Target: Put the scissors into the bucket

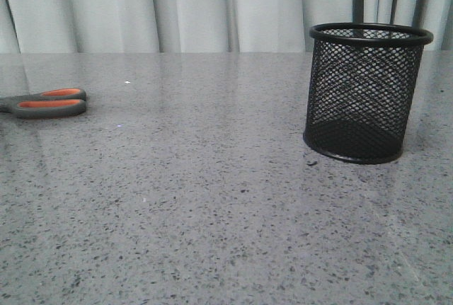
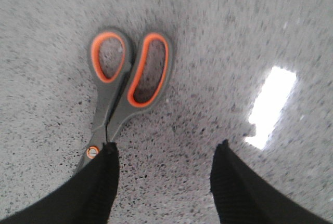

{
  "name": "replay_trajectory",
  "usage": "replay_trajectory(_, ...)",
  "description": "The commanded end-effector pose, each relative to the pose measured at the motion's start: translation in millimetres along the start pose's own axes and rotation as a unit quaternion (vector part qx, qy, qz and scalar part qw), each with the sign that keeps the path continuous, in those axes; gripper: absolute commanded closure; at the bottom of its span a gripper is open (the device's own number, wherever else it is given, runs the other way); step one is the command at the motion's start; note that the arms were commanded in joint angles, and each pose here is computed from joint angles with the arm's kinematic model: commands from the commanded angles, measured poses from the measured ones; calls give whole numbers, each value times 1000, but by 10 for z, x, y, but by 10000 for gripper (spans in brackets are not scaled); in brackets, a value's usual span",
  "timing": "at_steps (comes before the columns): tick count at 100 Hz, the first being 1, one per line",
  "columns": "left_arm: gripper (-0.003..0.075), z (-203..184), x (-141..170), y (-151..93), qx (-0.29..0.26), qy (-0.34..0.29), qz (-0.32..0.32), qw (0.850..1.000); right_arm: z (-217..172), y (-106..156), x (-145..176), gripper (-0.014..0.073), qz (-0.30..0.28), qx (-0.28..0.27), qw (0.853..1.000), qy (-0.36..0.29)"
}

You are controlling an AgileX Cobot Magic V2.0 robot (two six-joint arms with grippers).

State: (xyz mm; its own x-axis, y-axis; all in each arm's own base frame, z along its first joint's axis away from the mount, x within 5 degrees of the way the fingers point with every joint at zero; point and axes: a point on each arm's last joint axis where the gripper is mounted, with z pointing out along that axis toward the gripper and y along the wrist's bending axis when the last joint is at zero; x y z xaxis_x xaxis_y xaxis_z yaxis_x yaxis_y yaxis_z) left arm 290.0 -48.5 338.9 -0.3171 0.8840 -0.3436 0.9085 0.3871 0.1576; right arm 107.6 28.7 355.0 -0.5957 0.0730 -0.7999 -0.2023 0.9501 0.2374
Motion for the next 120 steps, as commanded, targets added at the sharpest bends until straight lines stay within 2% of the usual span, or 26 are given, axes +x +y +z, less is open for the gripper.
replay_trajectory(1, 352, -68, -46, 26, -11, 1, 35, 999, -50, 21, -130, 152, -8, -2, 999, -38)
replay_trajectory(44, 352, 146, -138, 353, -39, 4, 60, 997, -50, 21, -130, 152, -9, -2, 999, -38)
replay_trajectory(72, 352, 457, -82, 503, -2, 52, 66, 996, -50, 22, -124, 152, -18, -2, 999, -35)
replay_trajectory(120, 352, 670, -77, 577, 16, 53, 80, 995, -46, 21, -124, 152, -21, -2, 999, -34)
